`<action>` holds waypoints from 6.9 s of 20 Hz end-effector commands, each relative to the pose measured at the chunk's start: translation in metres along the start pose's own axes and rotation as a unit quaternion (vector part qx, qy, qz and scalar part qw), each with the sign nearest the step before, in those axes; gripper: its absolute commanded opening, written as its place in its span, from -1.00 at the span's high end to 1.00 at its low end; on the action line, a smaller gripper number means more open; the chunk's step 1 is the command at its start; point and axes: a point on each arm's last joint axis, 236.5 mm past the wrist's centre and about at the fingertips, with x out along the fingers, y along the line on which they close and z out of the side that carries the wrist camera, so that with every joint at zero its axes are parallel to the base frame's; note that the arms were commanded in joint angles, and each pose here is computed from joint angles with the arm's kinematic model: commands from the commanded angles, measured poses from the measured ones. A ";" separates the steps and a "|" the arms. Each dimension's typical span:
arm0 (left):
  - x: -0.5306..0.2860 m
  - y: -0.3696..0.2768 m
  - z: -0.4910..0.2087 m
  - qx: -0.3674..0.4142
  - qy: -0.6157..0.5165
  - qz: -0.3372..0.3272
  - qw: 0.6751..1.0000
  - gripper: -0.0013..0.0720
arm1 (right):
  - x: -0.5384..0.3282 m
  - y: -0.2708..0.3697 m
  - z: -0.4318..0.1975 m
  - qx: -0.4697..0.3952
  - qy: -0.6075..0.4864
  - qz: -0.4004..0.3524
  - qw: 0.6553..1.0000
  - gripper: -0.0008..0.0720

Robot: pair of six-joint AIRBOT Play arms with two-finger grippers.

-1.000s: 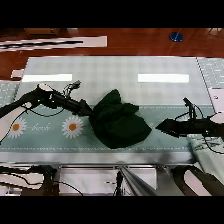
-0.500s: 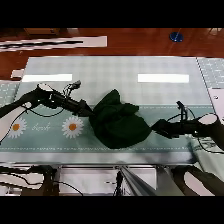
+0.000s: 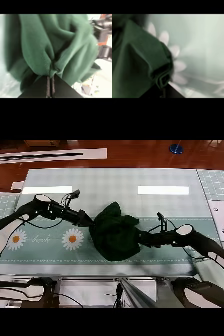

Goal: Fold the shirts.

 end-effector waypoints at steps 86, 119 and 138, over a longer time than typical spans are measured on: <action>-0.022 0.084 -0.145 -0.128 -0.014 0.204 0.971 -0.92 | -0.181 -0.032 0.116 -0.076 -0.193 -0.136 0.969 0.90; -0.001 0.034 -0.093 0.006 0.002 0.167 0.986 0.89 | -0.136 0.011 0.013 -0.087 -0.028 0.004 0.996 -0.36; 0.001 0.026 -0.106 0.031 0.034 0.150 0.988 0.89 | -0.033 -0.002 -0.016 -0.193 0.030 -0.021 0.980 -0.61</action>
